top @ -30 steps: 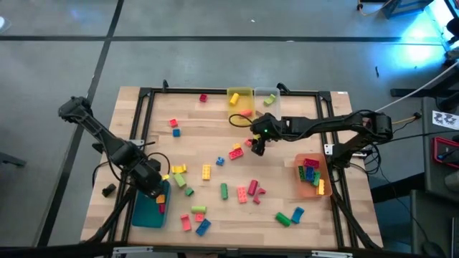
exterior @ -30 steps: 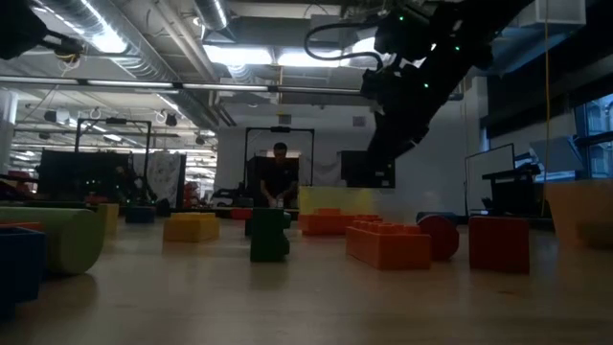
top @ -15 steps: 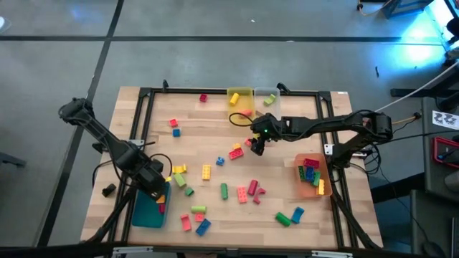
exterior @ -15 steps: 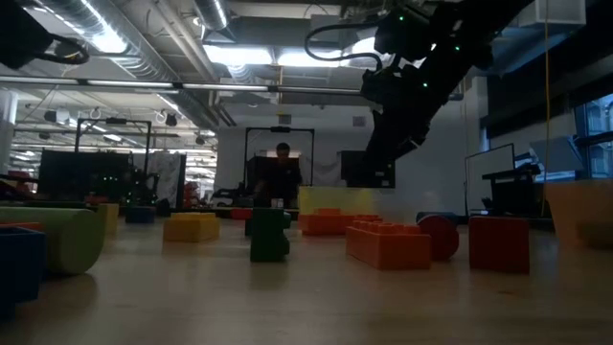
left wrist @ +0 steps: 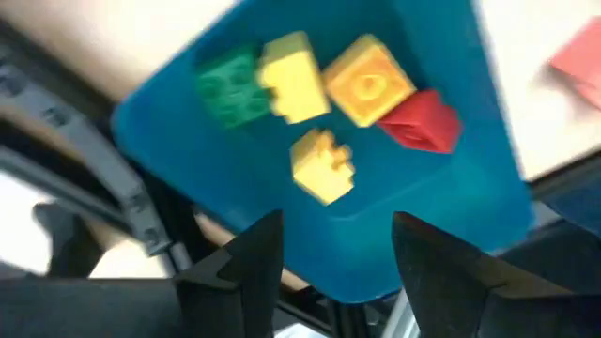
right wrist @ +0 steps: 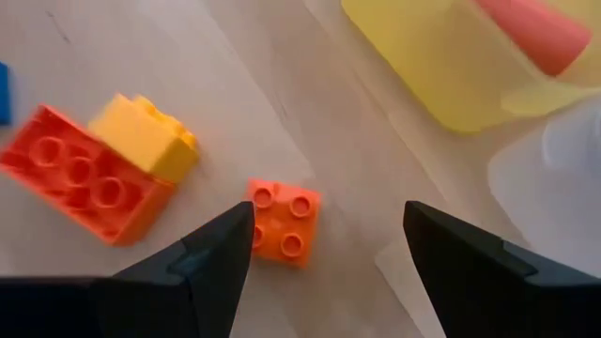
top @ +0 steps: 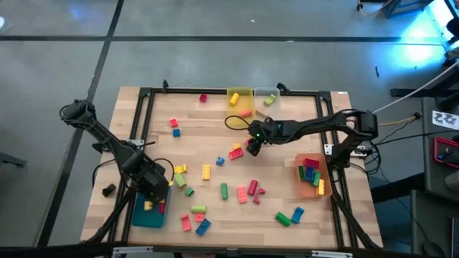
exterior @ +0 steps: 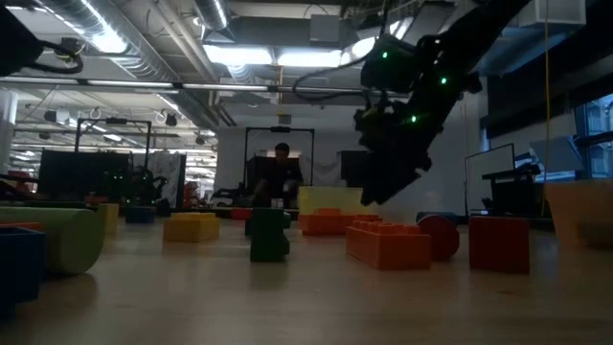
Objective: Sort blocks by size
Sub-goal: Put the orange square game piece into the blue bin
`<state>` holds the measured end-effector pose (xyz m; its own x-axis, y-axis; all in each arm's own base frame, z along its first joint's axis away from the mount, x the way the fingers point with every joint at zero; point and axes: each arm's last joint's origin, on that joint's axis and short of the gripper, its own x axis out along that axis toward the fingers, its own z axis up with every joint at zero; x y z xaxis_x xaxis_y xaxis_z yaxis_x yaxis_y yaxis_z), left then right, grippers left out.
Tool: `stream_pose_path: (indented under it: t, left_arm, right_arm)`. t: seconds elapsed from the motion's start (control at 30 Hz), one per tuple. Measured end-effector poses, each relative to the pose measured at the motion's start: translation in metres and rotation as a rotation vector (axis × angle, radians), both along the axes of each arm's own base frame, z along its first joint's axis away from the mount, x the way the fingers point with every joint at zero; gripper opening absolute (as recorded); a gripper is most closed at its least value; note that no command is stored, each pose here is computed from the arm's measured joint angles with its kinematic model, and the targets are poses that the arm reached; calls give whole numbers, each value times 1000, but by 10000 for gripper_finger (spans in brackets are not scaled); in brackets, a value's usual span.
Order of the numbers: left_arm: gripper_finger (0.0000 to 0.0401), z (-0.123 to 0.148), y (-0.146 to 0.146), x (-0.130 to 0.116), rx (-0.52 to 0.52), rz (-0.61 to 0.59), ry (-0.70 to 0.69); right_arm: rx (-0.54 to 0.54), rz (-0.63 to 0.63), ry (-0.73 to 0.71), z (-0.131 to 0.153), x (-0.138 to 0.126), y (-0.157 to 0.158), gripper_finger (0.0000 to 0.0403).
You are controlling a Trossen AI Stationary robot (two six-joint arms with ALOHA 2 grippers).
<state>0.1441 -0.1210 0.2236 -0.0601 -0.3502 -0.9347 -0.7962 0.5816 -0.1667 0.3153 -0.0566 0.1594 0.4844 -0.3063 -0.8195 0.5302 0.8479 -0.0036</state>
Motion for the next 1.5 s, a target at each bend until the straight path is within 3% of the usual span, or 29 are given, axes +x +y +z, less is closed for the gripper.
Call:
stream_pose_path:
  t: [0.33,0.57,0.8,1.2,1.5]
  left_arm:
    - [173,2,-4,7,-49,-22,-77]
    - [172,1,-3,7,-17,-12,-100]
    - [172,1,-2,9,32,30,-129]
    - [172,1,-1,9,54,34,-146]
    - [172,1,-1,9,63,38,-153]
  right_arm:
    - [5,-1,0,-16,8,-1,276]
    - [11,-9,0,-16,8,-1,276]
    - [85,20,-11,-16,8,1,276]
    - [77,22,-55,-3,17,0,275]
    - [115,-15,34,-9,9,5,275]
